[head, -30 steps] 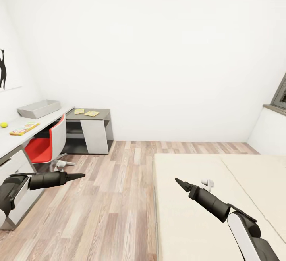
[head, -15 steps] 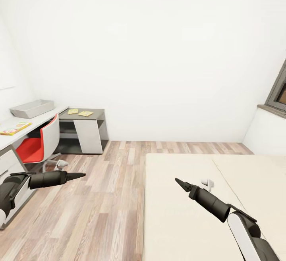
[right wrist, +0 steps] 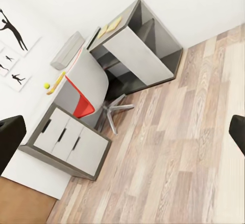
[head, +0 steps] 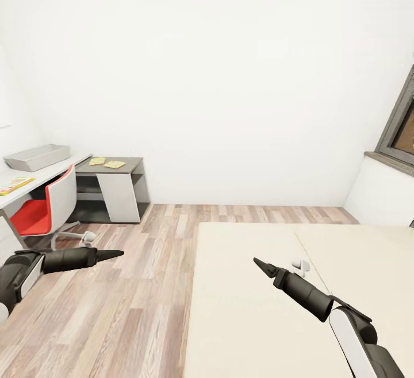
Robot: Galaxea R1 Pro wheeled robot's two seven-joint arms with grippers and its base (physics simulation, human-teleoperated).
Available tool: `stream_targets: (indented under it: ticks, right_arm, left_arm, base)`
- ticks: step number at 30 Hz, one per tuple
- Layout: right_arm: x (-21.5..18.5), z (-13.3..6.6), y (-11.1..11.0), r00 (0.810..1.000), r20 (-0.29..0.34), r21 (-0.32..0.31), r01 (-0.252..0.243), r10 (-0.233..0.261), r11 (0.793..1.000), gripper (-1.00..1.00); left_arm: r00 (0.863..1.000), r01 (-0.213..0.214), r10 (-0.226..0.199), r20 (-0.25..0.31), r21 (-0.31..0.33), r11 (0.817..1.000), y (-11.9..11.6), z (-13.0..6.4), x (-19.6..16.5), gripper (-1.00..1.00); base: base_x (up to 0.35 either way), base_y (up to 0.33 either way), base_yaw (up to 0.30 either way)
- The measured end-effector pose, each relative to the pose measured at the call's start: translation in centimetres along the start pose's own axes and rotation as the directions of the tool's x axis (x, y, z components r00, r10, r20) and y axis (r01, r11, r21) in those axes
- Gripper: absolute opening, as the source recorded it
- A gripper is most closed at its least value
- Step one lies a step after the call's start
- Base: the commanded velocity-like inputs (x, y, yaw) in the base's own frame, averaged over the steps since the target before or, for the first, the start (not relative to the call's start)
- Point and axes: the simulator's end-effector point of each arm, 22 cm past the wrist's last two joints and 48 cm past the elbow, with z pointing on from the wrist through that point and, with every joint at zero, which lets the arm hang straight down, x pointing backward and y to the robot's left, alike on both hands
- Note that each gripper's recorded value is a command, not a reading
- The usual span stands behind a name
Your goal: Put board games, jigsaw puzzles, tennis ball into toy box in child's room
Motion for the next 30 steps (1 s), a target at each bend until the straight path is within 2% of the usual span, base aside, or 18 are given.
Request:
stream_targets:
  ticks: [30]
  right_arm:
    - [-0.03,-0.03,0.02,1.000,0.000,-0.001,0.001,-0.001,1.000,1.00]
  left_arm:
    - [1.000,0.000,0.000,-0.001,0.003,1.000,-0.08,0.21,0.06,1.00]
  base:
    - [0.000,-0.290,0.000]
